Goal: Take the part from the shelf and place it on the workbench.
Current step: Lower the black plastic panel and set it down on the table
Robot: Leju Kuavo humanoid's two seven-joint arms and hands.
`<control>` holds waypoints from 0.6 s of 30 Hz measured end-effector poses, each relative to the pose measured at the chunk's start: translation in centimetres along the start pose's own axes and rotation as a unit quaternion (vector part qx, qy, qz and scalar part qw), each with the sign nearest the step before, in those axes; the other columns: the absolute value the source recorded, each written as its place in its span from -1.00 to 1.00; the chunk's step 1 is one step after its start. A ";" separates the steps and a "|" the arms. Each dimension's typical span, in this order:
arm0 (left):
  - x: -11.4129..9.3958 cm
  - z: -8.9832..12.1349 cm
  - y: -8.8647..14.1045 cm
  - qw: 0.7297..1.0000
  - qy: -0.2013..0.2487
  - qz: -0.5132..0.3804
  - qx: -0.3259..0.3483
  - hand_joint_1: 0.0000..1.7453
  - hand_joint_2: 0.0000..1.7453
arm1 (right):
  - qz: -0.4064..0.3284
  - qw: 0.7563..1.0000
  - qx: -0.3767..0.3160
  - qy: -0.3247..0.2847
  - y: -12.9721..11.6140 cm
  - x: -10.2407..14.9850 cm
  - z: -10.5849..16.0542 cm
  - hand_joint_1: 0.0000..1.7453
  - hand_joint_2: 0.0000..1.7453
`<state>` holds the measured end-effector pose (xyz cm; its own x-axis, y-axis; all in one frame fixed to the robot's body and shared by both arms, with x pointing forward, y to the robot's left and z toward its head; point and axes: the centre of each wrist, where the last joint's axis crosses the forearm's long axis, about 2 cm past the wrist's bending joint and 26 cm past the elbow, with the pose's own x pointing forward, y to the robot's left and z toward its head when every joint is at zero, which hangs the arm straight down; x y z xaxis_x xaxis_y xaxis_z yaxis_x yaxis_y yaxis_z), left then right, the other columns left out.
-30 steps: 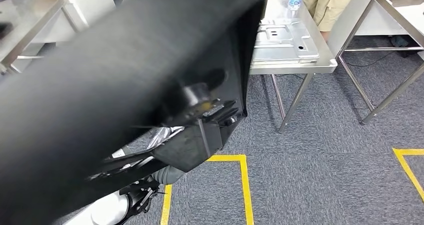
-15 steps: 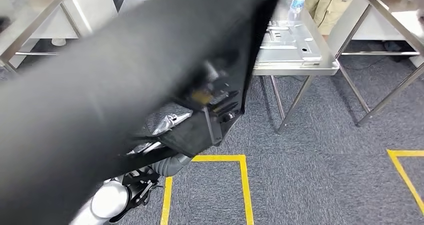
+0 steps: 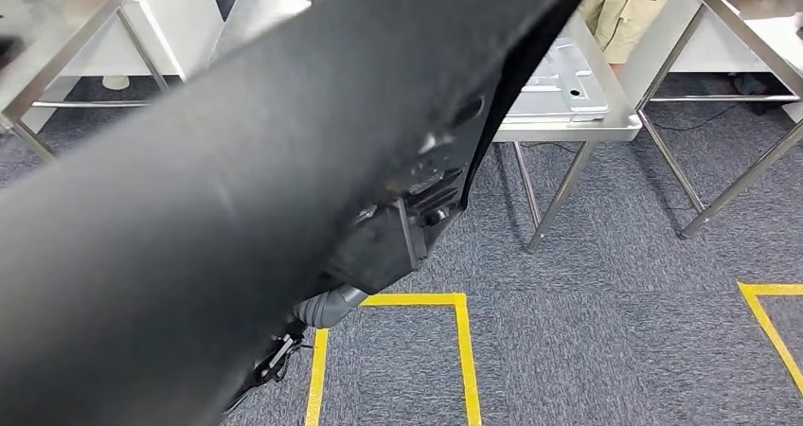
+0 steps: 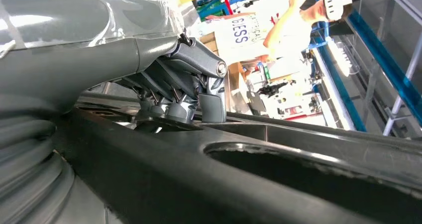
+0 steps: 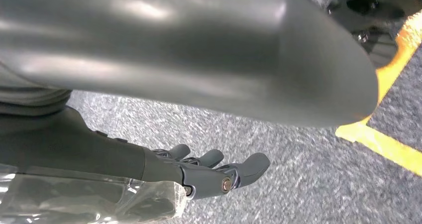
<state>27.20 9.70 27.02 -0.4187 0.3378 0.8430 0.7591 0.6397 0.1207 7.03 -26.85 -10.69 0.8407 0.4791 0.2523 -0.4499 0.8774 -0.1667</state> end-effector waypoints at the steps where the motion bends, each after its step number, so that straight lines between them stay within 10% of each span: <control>1: 0.0 0.0 0.0 1.000 0.000 0.000 0.000 1.00 1.00 | 0.000 1.000 0.000 0.000 0.0 0.0 0.0 -1.00 -1.00; 18: -0.2 0.0 -0.1 1.000 0.004 0.007 0.000 1.00 1.00 | 0.001 1.000 0.000 0.000 0.0 0.0 0.0 -1.00 -1.00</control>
<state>27.19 9.58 26.84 -0.4045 0.3416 0.8484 0.7651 0.6346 0.1092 6.99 -26.88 -10.70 0.8401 0.4808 0.2511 -0.4517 0.8764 -0.1668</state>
